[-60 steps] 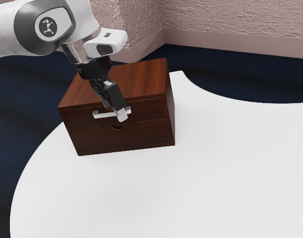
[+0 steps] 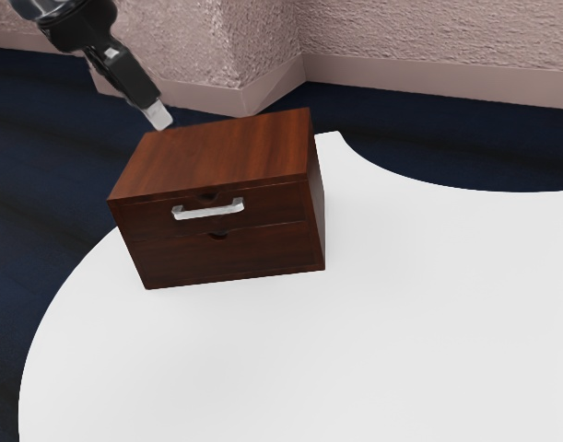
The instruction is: Pull the drawer handle with one arm to open the drawer
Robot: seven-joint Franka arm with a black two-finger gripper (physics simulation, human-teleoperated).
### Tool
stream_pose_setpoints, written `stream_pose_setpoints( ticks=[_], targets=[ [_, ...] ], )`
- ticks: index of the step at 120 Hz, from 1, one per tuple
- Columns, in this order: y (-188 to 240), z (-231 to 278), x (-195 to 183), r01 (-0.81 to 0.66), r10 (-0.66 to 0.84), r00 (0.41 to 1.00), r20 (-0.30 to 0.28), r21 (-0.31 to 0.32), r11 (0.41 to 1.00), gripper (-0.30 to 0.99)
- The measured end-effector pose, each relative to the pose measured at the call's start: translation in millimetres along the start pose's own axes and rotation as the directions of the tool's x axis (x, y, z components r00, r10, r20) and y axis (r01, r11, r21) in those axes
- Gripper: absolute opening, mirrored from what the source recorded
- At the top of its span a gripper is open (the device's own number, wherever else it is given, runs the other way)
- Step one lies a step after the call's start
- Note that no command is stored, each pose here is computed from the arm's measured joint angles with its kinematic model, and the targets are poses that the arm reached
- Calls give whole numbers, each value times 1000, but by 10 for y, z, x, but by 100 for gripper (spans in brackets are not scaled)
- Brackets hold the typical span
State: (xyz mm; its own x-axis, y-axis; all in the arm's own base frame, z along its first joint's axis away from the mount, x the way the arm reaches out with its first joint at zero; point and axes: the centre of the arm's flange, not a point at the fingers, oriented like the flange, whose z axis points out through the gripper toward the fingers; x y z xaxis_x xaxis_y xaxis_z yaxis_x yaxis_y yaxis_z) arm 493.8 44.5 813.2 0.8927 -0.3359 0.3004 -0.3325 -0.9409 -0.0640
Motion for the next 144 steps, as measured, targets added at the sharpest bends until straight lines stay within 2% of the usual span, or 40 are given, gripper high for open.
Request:
stream_pose_setpoints(
  ticks=[8,15,36,58,67,73,84,91,97,103,116,130,144],
  targets=[
    [-144,-465,-265,-1,4,999,-53,43,999,69],
    [-212,-663,-374,-37,44,996,-75,83,996,69],
    [-120,-641,-256,-262,270,962,-48,136,956,69],
    [-138,-26,-2,-438,438,899,20,42,898,69],
    [-252,397,176,-478,475,875,96,17,878,69],
    [-250,578,254,-511,507,853,125,1,860,69],
    [-122,758,318,-574,573,807,143,-37,818,69],
    [-60,894,231,-604,608,780,151,-74,793,69],
    [10,962,70,-632,638,758,132,-91,770,69],
    [-33,1042,-96,-641,648,752,122,-90,762,69],
    [-469,1191,-494,-590,590,795,140,-53,806,69],
    [-527,1428,-543,-585,580,800,154,-16,811,69],
    [-551,1539,-525,-584,575,805,147,23,812,63]
  ],
)
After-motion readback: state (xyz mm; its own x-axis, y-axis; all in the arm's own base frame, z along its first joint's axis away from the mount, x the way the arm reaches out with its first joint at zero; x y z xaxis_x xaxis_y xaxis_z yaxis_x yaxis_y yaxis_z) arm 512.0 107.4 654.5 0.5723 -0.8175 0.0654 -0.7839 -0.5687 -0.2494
